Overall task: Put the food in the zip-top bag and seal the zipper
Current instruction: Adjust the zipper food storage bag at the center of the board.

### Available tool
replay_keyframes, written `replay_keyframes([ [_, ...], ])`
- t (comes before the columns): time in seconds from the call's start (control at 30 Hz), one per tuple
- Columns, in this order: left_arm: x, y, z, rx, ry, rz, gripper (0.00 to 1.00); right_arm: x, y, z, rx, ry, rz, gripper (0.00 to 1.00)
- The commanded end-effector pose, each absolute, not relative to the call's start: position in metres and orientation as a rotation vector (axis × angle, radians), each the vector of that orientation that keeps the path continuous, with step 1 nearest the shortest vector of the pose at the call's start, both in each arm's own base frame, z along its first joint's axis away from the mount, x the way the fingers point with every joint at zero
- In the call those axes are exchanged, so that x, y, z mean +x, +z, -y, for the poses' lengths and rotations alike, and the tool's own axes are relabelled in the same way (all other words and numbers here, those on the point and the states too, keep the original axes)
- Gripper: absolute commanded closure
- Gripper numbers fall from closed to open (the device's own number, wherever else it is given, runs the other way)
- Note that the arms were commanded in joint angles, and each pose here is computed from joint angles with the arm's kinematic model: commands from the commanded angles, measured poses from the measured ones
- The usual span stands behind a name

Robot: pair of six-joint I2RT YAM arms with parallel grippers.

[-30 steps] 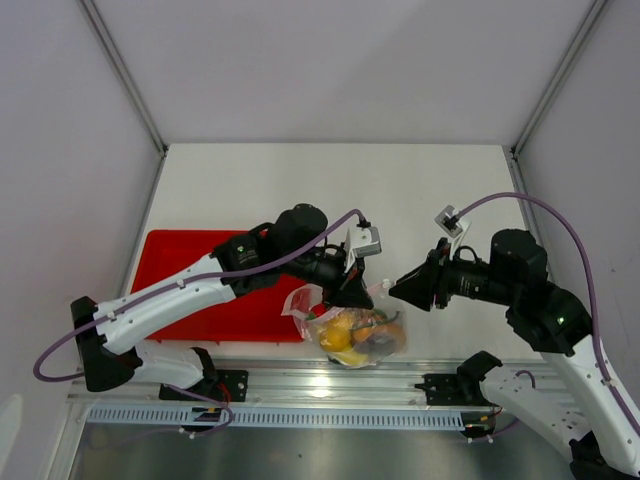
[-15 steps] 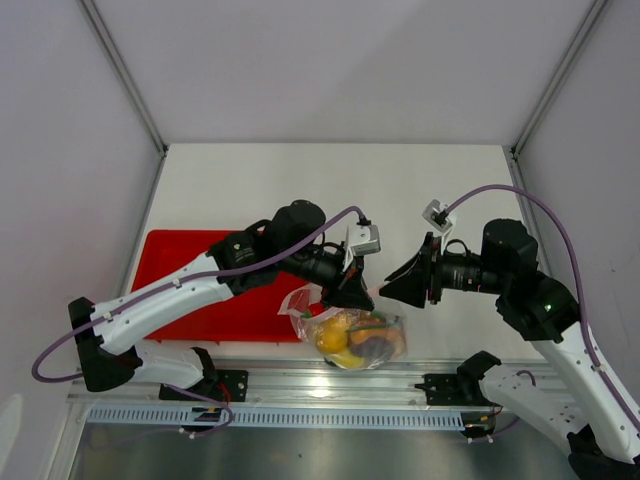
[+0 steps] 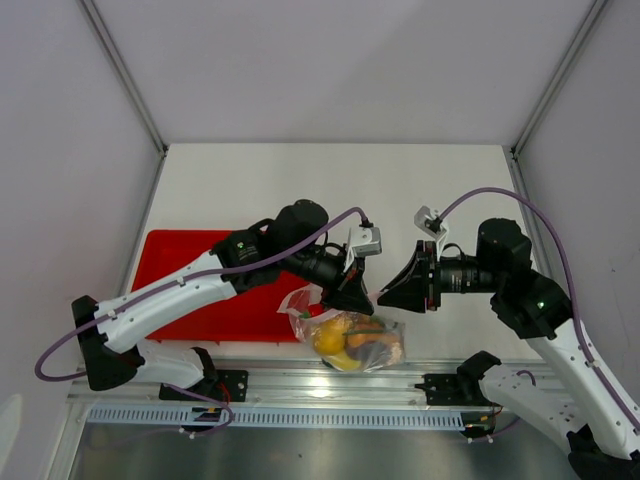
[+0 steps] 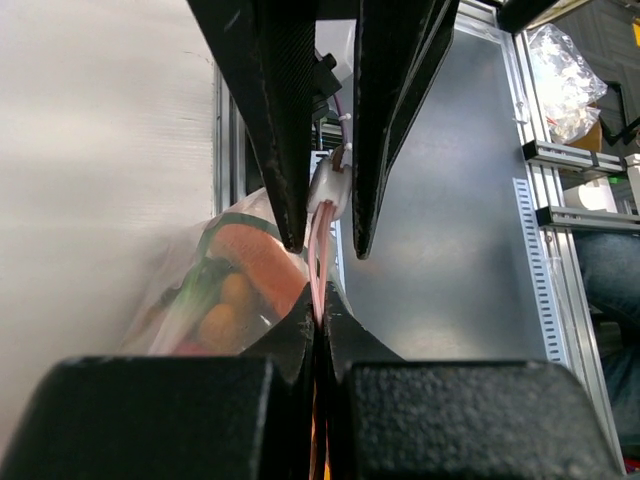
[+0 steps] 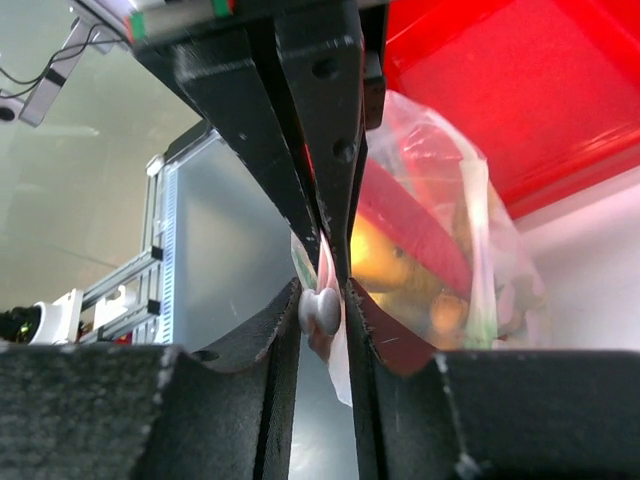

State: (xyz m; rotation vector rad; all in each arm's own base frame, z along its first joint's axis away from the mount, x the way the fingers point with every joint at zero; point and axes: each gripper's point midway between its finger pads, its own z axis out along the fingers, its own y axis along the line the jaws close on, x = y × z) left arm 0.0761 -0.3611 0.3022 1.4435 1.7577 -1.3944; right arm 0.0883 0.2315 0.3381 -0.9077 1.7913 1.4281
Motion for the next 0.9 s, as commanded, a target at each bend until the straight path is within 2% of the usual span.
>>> replay_keyframes([
  [0.0,0.074,0.338,0.365,1.43,-1.471,-1.637,0.99,0.084,0.339,-0.232,-0.959,1.446,-1.747,0.73],
  [0.1,0.072,0.339,0.365,1.433,-1.482,-1.634,1.0,0.085,0.333,-0.233,-0.959,1.449,-1.766,0.71],
  [0.17,0.072,0.34,0.365,1.435,-1.488,-1.633,0.99,0.089,0.332,-0.234,-0.95,1.434,-1.767,0.75],
  [0.23,0.07,0.339,0.365,1.441,-1.497,-1.634,0.99,0.092,0.331,-0.235,-0.936,1.428,-1.77,0.95],
  [0.27,0.07,0.34,0.366,1.442,-1.499,-1.632,1.0,0.094,0.332,-0.235,-0.92,1.416,-1.775,1.0],
  [0.37,0.072,0.339,0.365,1.436,-1.484,-1.648,0.97,0.099,0.336,-0.235,-0.882,1.398,-1.768,1.0],
  [0.4,0.073,0.339,0.363,1.424,-1.467,-1.656,0.91,0.1,0.337,-0.234,-0.868,1.389,-1.773,1.0],
  [0.43,0.081,0.338,0.363,1.388,-1.414,-1.676,0.75,0.101,0.337,-0.233,-0.856,1.378,-1.778,1.0],
  [0.53,0.092,0.351,0.351,1.287,-1.317,-1.646,0.42,0.098,0.334,-0.231,-0.846,1.386,-1.809,1.0],
  [0.6,0.107,0.347,0.342,1.183,-1.218,-1.651,0.33,0.093,0.334,-0.23,-0.86,1.407,-1.806,1.0],
  [0.63,0.106,0.367,0.329,1.122,-1.209,-1.586,0.3,0.089,0.334,-0.23,-0.87,1.419,-1.798,1.0],
  [0.67,0.115,0.378,0.324,1.05,-1.169,-1.543,0.3,0.088,0.332,-0.23,-0.869,1.427,-1.803,1.0],
  [0.7,0.118,0.366,0.319,1.021,-1.144,-1.562,0.3,0.086,0.334,-0.229,-0.873,1.429,-1.786,1.0],
  [0.73,0.115,0.381,0.307,0.971,-1.142,-1.516,0.32,0.083,0.335,-0.229,-0.883,1.437,-1.779,1.0],
  [0.87,0.118,0.373,0.287,0.899,-1.088,-1.548,0.47,0.081,0.332,-0.228,-0.898,1.441,-1.781,1.0],
])
